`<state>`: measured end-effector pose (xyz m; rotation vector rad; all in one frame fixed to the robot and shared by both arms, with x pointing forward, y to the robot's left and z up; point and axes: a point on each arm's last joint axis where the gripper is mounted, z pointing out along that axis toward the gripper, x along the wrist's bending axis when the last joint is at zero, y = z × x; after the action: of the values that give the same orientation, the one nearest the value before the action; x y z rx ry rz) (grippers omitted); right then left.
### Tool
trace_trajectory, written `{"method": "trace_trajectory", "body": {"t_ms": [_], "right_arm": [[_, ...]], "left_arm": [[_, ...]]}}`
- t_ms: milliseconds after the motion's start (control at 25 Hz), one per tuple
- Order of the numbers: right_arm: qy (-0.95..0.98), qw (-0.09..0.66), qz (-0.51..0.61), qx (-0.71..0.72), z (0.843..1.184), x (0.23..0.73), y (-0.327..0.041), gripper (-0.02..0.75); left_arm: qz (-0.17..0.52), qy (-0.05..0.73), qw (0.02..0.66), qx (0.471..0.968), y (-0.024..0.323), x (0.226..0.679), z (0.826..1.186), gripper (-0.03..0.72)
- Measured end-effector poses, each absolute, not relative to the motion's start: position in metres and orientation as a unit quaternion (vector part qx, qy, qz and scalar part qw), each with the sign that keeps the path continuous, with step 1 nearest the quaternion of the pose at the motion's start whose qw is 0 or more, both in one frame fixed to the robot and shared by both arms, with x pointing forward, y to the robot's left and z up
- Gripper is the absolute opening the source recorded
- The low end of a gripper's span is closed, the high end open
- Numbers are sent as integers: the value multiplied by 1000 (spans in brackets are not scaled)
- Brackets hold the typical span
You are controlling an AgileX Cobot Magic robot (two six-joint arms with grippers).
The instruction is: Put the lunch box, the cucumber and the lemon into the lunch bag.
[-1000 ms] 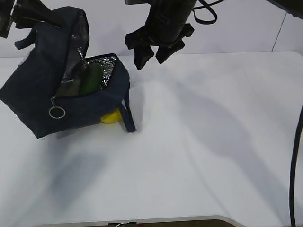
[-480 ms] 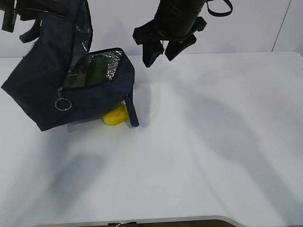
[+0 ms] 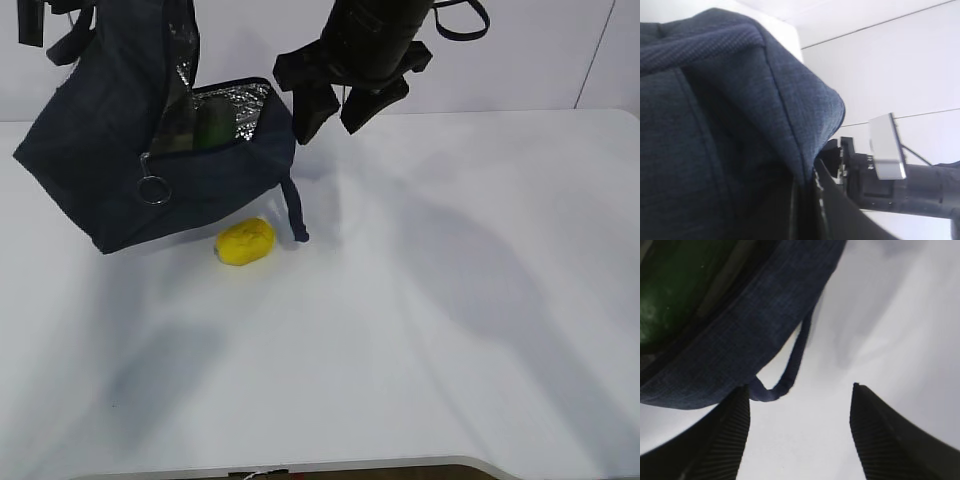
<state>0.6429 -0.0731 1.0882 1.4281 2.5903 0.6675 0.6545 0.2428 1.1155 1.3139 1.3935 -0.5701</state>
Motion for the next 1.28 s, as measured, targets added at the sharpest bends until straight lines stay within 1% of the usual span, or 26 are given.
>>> {"method": "trace_trajectory", "body": {"t_ms": [400,600,800,1000,1160,1280], "right_arm": [[853,56,219,470,1088,643,-73,499],[854,63,214,470,1088,644,-75,499],[855,71,209,469,1088,645,-76,499],[855,72,208,469,1088,645,-76,499],[855,72,208,469,1088,645,-76,499],[855,72,209,469,1088,645,-76,499]], "left_arm": [[-224,586,544,558,244,656,1114,-17],[-202,597,551,547,247,661,1114,-17],[-188,609,568,521,261,665,1116,-17],[-171,625,579,496,290,667,1118,-17],[-172,629,578,490,307,664,1118,-17],[-167,634,567,499,314,662,1115,-17]]}}
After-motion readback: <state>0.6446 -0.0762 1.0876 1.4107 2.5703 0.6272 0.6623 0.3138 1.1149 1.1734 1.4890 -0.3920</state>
